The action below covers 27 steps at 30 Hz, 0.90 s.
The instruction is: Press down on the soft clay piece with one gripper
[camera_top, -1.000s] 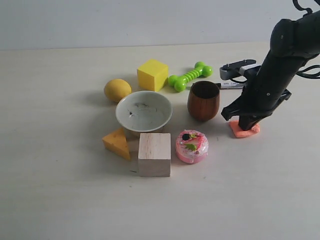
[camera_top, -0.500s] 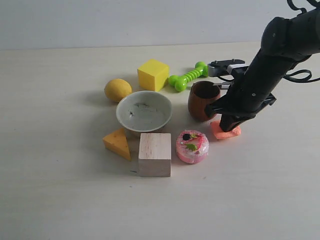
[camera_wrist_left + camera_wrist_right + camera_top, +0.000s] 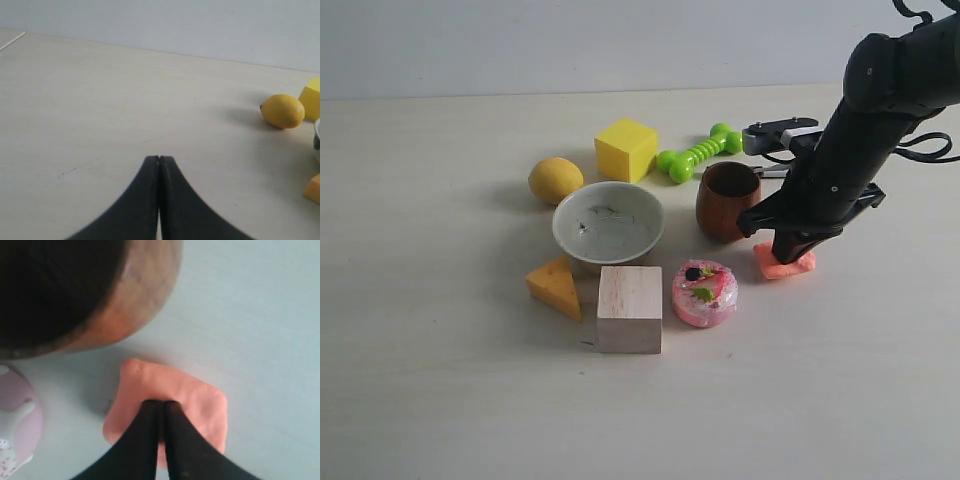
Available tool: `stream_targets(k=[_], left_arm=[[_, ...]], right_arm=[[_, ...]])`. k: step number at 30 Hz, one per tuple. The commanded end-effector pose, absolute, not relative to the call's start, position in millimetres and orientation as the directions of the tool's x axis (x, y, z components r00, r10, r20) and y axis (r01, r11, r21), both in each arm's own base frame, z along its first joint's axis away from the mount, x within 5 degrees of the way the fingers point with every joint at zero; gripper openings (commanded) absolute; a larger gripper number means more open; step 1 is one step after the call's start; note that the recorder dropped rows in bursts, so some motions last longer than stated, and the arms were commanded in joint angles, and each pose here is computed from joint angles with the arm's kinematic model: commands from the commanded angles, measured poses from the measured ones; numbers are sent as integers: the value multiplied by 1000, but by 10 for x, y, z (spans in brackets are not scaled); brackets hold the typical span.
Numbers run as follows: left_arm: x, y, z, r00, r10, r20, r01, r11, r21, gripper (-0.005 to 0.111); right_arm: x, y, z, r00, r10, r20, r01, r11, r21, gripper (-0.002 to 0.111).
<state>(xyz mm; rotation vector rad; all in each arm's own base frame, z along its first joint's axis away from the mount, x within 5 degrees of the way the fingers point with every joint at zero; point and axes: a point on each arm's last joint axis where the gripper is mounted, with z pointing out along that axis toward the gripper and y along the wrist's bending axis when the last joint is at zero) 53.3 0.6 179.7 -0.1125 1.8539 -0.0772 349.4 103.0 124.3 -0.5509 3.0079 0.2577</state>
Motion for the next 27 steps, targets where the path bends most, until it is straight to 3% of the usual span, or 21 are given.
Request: stream_targets(k=[1, 4, 9, 16, 19, 27], left_arm=[[531, 5, 1807, -268, -114, -957, -36, 993, -109, 0], [531, 5, 1807, -268, -114, -957, -36, 993, -109, 0], [531, 5, 1807, -268, -114, -957, -36, 993, -109, 0], [531, 5, 1807, -268, -114, -957, -36, 993, -109, 0], [531, 5, 1807, -268, -114, -957, -36, 993, -109, 0], [531, 5, 1807, -268, -114, -957, -36, 993, -109, 0]], right_arm=[[3487, 1026, 1271, -934, -341, -106, -355, 922, 154, 10], [3481, 1026, 1245, -935, -343, -93, -354, 922, 156, 14], [3481, 1026, 1215, -935, -343, -85, -353, 923, 157, 33], [3481, 1026, 1215, -935, -343, -85, -353, 923, 157, 34], [3481, 1026, 1215, -935, -343, -85, -353, 923, 157, 31], [3469, 1031, 1396, -933, -335, -127, -353, 921, 162, 6]])
